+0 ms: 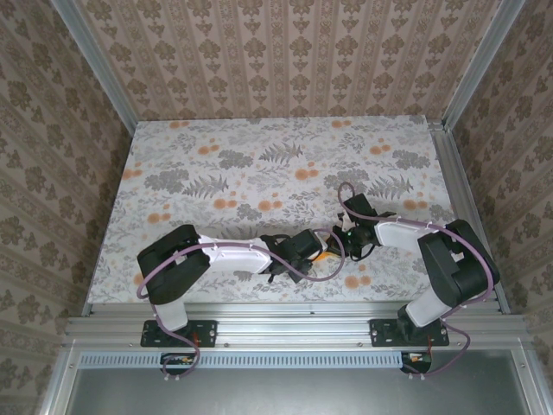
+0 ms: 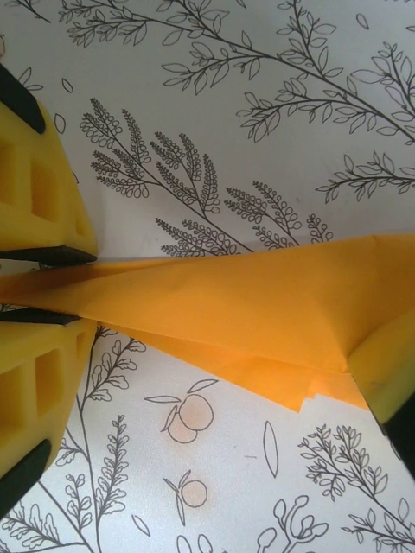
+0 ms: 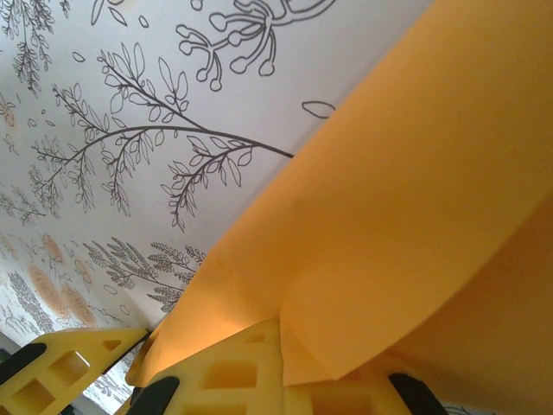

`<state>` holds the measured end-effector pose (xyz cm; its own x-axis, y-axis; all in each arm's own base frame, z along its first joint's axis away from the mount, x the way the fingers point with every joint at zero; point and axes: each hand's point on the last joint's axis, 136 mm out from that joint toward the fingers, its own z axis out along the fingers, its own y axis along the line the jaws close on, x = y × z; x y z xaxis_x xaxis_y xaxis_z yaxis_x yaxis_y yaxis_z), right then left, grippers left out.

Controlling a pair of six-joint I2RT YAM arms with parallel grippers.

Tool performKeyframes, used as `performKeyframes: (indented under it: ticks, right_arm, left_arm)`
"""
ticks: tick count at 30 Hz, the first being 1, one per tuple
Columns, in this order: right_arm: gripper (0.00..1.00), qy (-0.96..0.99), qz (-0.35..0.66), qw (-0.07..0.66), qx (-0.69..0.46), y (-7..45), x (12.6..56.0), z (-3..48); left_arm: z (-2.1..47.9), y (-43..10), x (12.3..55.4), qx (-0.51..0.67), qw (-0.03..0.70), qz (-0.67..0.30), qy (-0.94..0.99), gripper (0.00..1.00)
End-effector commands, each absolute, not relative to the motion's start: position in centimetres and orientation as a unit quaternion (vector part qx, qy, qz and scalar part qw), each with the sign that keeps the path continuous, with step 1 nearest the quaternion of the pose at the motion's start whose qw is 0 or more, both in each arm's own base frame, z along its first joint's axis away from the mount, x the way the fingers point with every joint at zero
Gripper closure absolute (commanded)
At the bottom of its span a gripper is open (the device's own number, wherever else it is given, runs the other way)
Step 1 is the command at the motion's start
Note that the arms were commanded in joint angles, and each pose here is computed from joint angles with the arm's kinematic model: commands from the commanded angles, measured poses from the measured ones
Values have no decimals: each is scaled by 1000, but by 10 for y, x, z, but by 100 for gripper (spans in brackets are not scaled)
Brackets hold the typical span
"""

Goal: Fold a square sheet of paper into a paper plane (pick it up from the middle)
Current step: Perform the fifth fold on the wing at the bottom-center of the table.

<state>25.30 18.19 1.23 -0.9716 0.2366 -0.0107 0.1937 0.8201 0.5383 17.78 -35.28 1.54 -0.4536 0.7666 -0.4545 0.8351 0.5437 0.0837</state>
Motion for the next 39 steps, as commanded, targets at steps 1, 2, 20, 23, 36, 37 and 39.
performKeyframes:
  ticks: [1, 2, 20, 23, 36, 37, 39]
  right_arm:
    - [100, 965, 230, 20, 121, 166, 239, -8]
    - [100, 966, 229, 21, 121, 165, 239, -8]
    - [100, 956, 265, 28, 120, 169, 232, 8]
    - [100, 949, 287, 30, 123, 175, 234, 13]
    - [100, 946, 298, 19, 122, 176, 224, 16]
    - [100, 949, 292, 17, 122, 174, 223, 14]
    - [100, 949, 289, 15, 122, 172, 220, 12]
  left_arm:
    - [-30, -325, 170, 486, 171, -36, 856, 76]
    - [-30, -324, 170, 485, 171, -35, 857, 77]
    - [-36, -318, 170, 485, 165, -30, 859, 78]
    - [-36, -317, 170, 486, 163, -29, 858, 78]
    - [-39, -318, 169, 488, 160, -31, 857, 79]
    - [-39, -319, 169, 488, 160, -32, 857, 78]
    - [-40, -319, 169, 488, 159, -31, 857, 78]
